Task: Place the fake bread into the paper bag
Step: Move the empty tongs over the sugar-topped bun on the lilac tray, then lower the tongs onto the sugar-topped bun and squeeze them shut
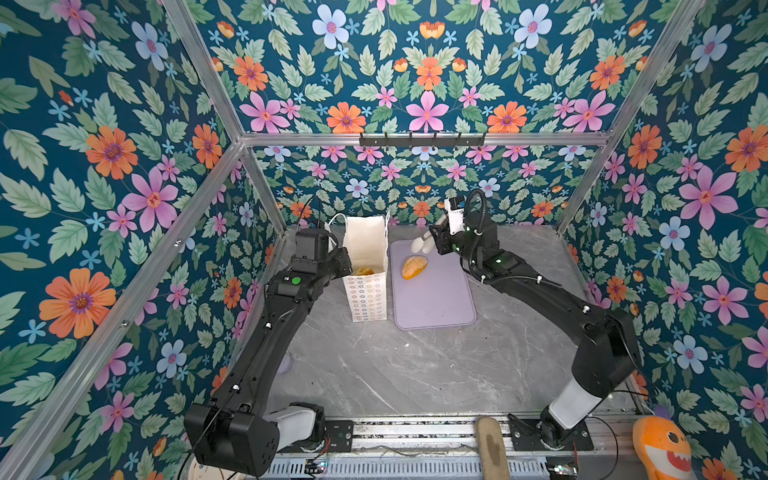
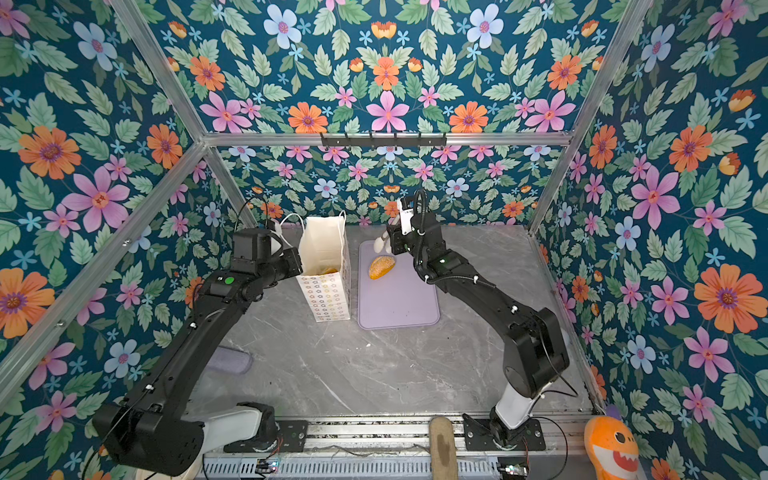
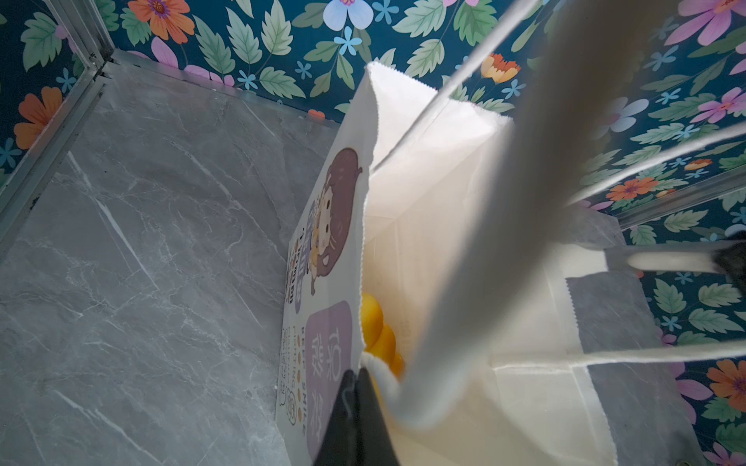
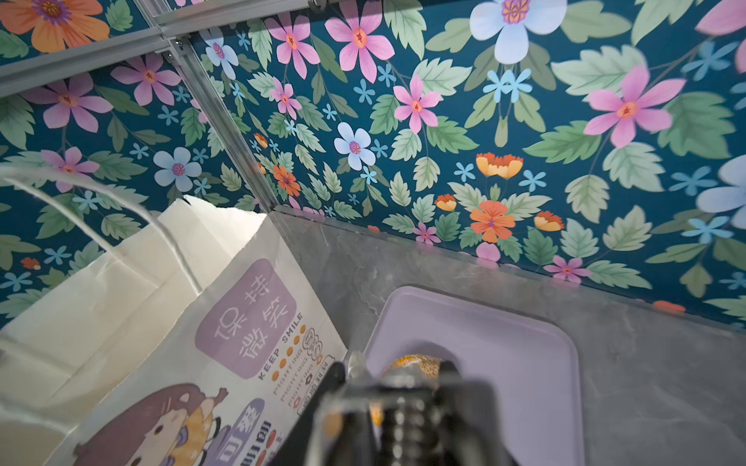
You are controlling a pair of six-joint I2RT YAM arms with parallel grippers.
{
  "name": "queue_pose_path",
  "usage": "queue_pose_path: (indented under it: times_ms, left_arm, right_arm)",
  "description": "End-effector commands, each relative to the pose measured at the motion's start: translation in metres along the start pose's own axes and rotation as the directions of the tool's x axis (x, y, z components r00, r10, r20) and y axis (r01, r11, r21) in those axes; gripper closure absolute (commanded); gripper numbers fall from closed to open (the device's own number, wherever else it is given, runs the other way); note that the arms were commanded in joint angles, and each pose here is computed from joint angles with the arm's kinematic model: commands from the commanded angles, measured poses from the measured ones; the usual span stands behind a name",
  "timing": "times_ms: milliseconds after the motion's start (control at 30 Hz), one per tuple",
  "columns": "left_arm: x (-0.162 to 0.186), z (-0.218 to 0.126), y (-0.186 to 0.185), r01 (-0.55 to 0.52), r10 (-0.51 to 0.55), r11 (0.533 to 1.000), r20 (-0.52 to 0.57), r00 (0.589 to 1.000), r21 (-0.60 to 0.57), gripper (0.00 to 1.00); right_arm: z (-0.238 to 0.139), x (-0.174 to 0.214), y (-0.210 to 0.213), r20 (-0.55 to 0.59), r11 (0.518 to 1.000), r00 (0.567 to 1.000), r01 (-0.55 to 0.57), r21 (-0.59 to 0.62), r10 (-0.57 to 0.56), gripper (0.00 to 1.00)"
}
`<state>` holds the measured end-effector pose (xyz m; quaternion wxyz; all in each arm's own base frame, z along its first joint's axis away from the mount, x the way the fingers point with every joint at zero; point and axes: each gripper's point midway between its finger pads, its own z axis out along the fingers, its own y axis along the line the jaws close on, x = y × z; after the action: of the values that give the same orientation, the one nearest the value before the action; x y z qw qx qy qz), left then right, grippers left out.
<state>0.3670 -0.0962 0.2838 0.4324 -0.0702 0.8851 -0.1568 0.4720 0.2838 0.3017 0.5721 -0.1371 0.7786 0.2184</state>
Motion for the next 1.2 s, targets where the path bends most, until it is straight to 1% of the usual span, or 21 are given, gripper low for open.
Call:
queue_pose_path:
  times_ms: [0, 300, 500, 800, 1167]
  left_arm:
    - [-0.002, 0.000, -0.001, -0.001, 0.001, 1.000, 0.006, 1.000, 0.005, 1.00]
    - [-0.003, -0.002, -0.001, -0.001, 0.001, 1.000, 0.008, 1.000, 0.006, 1.00]
    - [-0.003, -0.002, -0.001, -0.002, 0.002, 1.000, 0.008, 1.000, 0.004, 1.00]
    - [-0.002, -0.002, -0.001, -0.004, 0.004, 1.000, 0.007, 1.000, 0.005, 1.00]
    - [-0.003, -0.001, -0.002, -0.007, 0.007, 1.000, 0.007, 1.000, 0.007, 1.00]
  right_arm:
    - [0.015, -0.013, 0.010, 0.074, 0.999, 0.996, -0.039, -0.038, 0.042, 0.63]
    - [0.059, 0.017, 0.023, 0.017, 0.996, 0.998, -0.063, -0.060, 0.064, 0.66]
    - [0.078, 0.036, 0.031, -0.024, 0.996, 0.998, -0.061, -0.066, 0.059, 0.66]
    - [0.089, 0.064, 0.027, -0.079, 0.997, 0.995, -0.068, -0.046, 0.064, 0.66]
    - [0.087, 0.082, 0.020, -0.117, 0.998, 0.992, -0.052, -0.019, 0.049, 0.67]
